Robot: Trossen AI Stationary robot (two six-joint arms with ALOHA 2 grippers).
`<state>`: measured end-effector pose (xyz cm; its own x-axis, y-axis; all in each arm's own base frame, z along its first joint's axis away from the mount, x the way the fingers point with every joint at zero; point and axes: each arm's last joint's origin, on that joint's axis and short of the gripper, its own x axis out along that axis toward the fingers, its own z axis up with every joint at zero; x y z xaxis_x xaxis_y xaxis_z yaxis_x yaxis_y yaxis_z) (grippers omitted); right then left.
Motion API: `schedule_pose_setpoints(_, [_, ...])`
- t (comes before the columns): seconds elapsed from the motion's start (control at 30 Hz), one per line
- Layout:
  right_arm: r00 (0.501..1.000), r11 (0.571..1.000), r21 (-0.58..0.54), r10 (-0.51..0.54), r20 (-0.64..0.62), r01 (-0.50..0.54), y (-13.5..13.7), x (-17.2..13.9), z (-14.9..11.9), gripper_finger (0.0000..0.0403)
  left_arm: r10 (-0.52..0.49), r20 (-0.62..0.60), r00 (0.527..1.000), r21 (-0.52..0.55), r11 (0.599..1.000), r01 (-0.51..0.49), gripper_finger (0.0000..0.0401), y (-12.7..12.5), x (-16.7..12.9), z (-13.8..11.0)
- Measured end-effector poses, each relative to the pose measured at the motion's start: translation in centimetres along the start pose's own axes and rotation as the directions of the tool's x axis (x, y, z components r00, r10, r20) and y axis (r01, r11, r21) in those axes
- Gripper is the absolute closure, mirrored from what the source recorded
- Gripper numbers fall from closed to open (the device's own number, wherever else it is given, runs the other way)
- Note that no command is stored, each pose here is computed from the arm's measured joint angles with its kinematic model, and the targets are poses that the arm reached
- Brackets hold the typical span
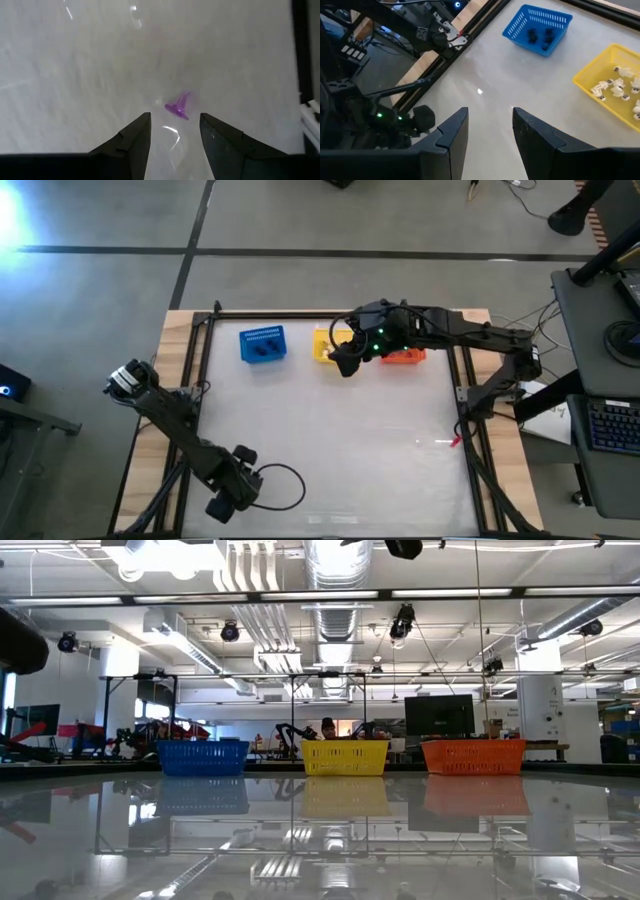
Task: Sort Halloween decoration
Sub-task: Put the purple witch hat toy into the orange basket
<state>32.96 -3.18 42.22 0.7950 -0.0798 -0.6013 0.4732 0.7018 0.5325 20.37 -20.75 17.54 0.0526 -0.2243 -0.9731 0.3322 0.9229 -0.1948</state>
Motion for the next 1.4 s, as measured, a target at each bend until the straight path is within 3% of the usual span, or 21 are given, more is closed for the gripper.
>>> schedule_pose_setpoints(0.2, [1.000,1.000,-0.002,0.012,0.007,-0.012,0.2,0.0,0.0,0.0259,-0.010,-0.049,0.999,-0.052,0.999,0.007,0.0248,0.2,1.0,-0.3])
schedule_pose_setpoints(0.6, [1.000,1.000,-0.004,0.014,0.006,-0.014,0.3,0.0,-0.1,0.0261,-0.032,-0.017,0.999,-0.171,0.985,0.029,0.0249,0.0,1.1,0.0])
schedule_pose_setpoints(1.2, [1.000,1.000,-0.015,0.023,-0.003,-0.023,0.6,0.0,-0.4,0.0261,-0.055,-0.009,0.998,-0.375,0.926,0.048,0.0249,0.3,2.1,-0.5])
schedule_pose_setpoints(1.4, [1.000,1.000,-0.017,0.025,-0.006,-0.026,0.7,0.0,-0.5,0.0264,-0.042,-0.035,0.999,-0.427,0.904,0.023,0.0272,0.8,2.8,-1.3])
